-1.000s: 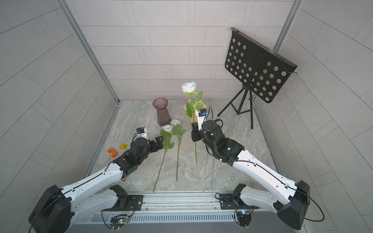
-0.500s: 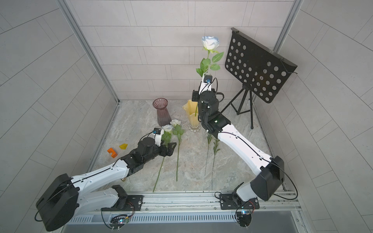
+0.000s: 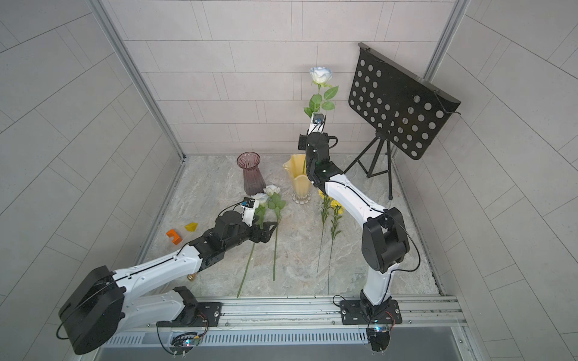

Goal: Arrange the flowers in different vases according to their colors
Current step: Insert the flower into the vase, then pick up the flower at the center of the board.

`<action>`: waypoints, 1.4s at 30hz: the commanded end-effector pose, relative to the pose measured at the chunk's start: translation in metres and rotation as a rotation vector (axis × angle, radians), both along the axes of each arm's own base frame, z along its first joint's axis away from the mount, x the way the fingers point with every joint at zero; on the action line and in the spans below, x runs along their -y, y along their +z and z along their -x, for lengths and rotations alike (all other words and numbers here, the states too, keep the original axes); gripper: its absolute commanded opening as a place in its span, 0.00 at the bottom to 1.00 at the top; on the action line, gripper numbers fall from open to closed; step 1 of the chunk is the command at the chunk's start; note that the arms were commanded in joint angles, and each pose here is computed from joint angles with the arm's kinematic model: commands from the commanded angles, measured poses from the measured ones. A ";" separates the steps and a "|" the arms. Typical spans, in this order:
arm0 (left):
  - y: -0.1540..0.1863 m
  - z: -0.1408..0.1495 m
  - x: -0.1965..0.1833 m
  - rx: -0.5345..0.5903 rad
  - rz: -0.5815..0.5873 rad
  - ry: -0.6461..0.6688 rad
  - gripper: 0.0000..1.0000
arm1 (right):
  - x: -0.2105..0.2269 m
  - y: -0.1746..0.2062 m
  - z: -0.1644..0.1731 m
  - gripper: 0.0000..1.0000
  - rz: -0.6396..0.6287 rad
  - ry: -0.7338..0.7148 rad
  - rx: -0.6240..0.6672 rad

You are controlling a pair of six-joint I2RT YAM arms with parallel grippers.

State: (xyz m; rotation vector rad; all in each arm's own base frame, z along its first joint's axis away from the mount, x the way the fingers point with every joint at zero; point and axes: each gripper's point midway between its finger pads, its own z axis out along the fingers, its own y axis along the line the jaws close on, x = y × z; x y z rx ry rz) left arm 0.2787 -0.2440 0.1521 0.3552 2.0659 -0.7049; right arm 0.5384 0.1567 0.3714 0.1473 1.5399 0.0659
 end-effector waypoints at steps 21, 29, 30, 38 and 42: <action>0.010 -0.020 -0.065 0.054 -0.112 0.362 1.00 | -0.008 -0.031 0.081 0.73 -0.066 0.110 -0.274; 0.020 -0.005 -0.182 0.099 -0.194 0.981 1.00 | -0.050 -0.053 0.171 0.68 -0.045 0.322 -0.463; 0.020 0.002 -0.197 0.111 -0.178 1.057 1.00 | -0.058 -0.066 0.183 0.66 -0.034 0.350 -0.500; 0.025 0.016 -0.210 0.178 0.002 1.080 1.00 | -0.108 -0.203 0.237 0.56 0.102 0.445 -0.758; 0.024 0.015 -0.206 0.180 0.016 1.058 1.00 | -0.120 -0.249 0.232 0.54 0.124 0.430 -0.868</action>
